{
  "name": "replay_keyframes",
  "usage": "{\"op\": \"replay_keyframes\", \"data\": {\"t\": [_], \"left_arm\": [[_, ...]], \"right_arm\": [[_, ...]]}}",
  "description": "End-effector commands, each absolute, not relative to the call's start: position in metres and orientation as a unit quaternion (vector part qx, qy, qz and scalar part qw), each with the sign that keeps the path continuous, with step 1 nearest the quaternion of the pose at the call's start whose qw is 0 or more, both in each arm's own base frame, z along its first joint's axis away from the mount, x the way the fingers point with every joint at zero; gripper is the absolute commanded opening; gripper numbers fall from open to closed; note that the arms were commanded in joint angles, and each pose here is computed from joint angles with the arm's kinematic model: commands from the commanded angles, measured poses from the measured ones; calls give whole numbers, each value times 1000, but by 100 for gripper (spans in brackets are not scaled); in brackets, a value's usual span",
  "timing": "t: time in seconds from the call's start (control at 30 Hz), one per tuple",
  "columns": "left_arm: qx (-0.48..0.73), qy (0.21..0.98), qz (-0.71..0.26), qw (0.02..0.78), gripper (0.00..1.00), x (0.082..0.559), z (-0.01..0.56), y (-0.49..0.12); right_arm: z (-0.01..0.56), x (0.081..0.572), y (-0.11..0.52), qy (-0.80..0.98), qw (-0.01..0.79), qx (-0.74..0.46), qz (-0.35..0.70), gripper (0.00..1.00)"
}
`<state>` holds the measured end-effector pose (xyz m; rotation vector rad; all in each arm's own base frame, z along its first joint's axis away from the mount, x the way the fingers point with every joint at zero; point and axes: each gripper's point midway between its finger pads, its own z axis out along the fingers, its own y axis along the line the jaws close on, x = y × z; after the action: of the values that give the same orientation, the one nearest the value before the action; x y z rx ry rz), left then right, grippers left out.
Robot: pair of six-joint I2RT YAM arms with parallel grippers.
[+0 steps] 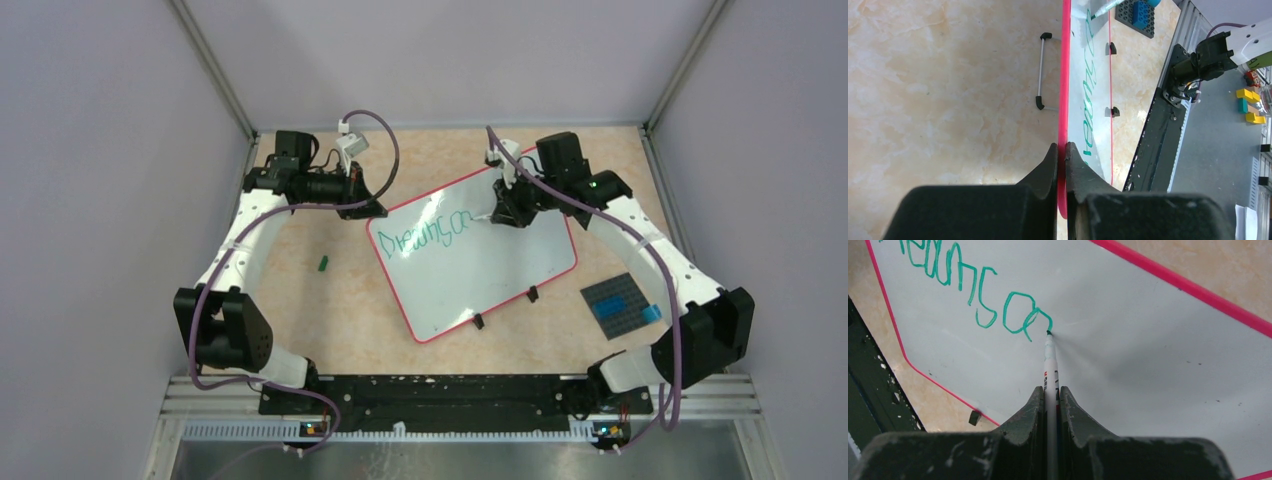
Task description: Write a sentence on the whiteboard
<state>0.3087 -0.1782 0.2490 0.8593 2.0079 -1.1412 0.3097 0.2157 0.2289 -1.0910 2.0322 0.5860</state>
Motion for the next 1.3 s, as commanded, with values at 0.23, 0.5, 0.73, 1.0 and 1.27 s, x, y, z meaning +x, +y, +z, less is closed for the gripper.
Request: {"op": "replay_keyframes", "data": {"t": [0.23, 0.5, 0.73, 1.0, 1.27], "left_arm": [[328, 775, -452, 295, 0, 292, 237, -187], [328, 777, -447, 297, 0, 292, 236, -186], [327, 778, -447, 296, 0, 292, 236, -185], [326, 779, -447, 295, 0, 292, 235, -185], [326, 779, -448, 295, 0, 293, 236, -186]], "right_arm": [[223, 306, 207, 791, 381, -425, 220, 0], [239, 322, 214, 785, 400, -419, 221, 0], [247, 336, 215, 784, 413, -415, 207, 0], [249, 345, 203, 790, 419, -403, 194, 0], [255, 338, 200, 787, 419, -406, 202, 0]]}}
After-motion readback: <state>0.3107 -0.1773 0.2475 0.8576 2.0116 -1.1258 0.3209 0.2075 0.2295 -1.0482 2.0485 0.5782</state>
